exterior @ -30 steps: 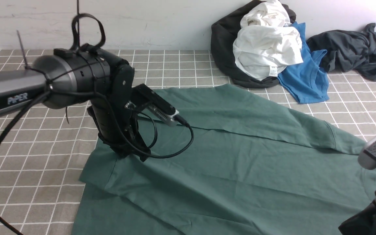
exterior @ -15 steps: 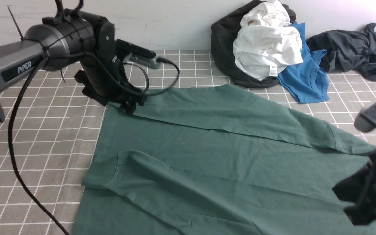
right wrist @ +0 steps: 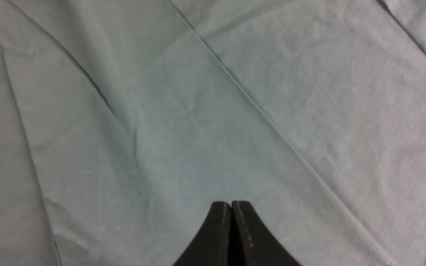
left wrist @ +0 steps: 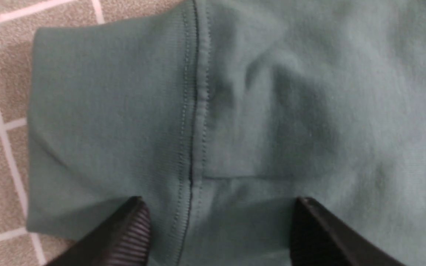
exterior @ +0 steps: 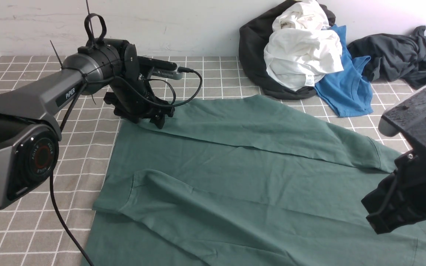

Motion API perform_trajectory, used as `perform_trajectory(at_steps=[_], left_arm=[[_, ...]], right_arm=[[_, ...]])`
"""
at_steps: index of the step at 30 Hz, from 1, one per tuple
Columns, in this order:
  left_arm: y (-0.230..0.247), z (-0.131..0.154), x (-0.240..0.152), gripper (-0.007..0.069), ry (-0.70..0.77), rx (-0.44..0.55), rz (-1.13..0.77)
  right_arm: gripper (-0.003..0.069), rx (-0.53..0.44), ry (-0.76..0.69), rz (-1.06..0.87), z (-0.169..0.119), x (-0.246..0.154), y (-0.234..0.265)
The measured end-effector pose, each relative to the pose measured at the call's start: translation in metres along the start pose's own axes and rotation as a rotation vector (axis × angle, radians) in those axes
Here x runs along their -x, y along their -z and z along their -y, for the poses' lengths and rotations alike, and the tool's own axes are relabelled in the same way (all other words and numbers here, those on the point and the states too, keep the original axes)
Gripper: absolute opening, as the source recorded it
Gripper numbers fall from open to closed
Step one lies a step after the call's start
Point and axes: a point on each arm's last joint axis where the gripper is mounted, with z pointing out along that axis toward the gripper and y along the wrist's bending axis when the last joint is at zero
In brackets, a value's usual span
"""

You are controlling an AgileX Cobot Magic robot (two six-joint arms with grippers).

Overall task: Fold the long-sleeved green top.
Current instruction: Use the left arm to clamp the cuff farthest from it

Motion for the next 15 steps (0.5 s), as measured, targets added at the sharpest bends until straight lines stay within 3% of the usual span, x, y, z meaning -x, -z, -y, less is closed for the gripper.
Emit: perform_trajectory(at_steps=[4,11,15], left_arm=[[-0.001,-0.002,0.0,0.0346,0.006,0.005,0.0],[0.0,-0.01,-0.001,0.0084,0.016,0.015,-0.005],[0.006,-0.009,0.0,0.0012,0.016,0.007,-0.012]], right_arm=[[-0.0014,0.001,-0.002,-0.003,0.0,0.0,-0.001],[-0.0014,0.001,-0.002,-0.003,0.0,0.0,-0.001],[-0.0014,0.0,-0.002,-0.002,0.0,0.0,-0.001]])
